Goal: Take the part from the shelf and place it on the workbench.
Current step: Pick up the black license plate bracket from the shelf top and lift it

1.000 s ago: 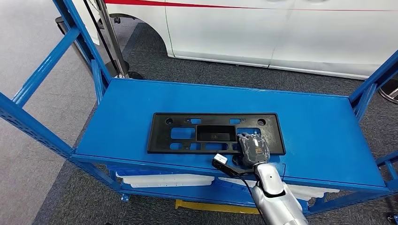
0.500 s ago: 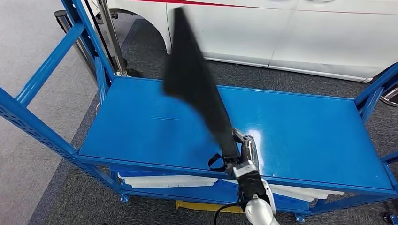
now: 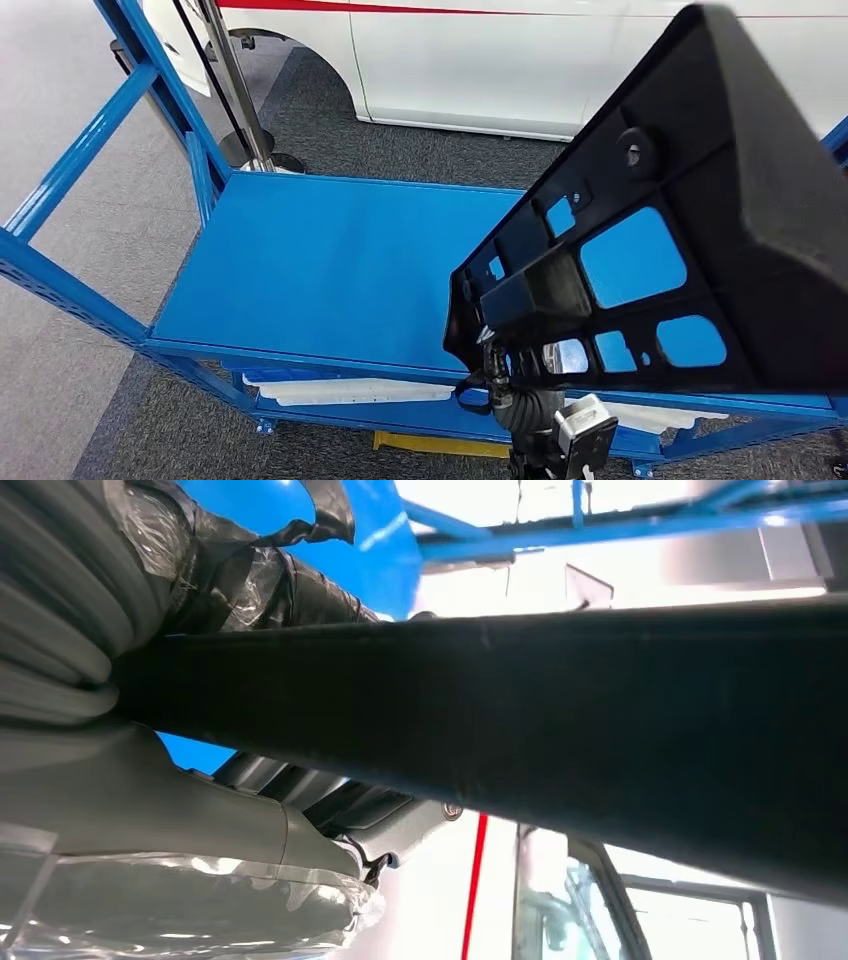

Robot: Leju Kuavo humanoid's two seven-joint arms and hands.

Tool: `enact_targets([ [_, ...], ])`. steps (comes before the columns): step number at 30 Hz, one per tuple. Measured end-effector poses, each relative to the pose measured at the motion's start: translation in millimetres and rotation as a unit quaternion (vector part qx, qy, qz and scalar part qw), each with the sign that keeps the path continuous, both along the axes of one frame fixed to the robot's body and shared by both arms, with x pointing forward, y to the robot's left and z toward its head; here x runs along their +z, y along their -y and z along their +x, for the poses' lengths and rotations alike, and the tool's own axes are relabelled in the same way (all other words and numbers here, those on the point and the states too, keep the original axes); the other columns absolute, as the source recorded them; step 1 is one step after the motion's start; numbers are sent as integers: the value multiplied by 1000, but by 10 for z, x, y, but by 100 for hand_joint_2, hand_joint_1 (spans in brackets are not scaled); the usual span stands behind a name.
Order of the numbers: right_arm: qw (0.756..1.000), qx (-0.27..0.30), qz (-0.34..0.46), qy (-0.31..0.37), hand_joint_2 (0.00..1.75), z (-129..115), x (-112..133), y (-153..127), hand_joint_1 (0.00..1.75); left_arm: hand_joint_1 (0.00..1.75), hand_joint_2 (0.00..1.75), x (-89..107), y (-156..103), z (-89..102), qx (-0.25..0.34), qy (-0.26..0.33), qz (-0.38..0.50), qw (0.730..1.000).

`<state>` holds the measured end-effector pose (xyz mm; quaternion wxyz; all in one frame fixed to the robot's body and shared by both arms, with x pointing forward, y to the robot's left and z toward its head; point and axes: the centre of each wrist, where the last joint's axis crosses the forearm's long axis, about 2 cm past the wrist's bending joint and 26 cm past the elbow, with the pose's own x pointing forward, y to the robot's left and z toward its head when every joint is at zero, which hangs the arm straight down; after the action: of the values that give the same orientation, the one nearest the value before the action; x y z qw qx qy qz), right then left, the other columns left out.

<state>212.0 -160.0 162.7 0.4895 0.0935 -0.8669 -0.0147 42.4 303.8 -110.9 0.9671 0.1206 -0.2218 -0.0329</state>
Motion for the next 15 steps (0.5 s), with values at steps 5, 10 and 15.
enact_targets([
  [5,1000,15,-10,20,175,-179,-128,-64,175,0,175,0,15,7,13,-7,-5,1000],
  [10,999,16,-22,28,175,-266,-182,-101,175,0,175,-2,47,-4,24,-17,-14,999],
  [15,999,16,-26,26,175,-288,-212,-94,175,0,175,-2,62,0,27,-18,-17,999],
])
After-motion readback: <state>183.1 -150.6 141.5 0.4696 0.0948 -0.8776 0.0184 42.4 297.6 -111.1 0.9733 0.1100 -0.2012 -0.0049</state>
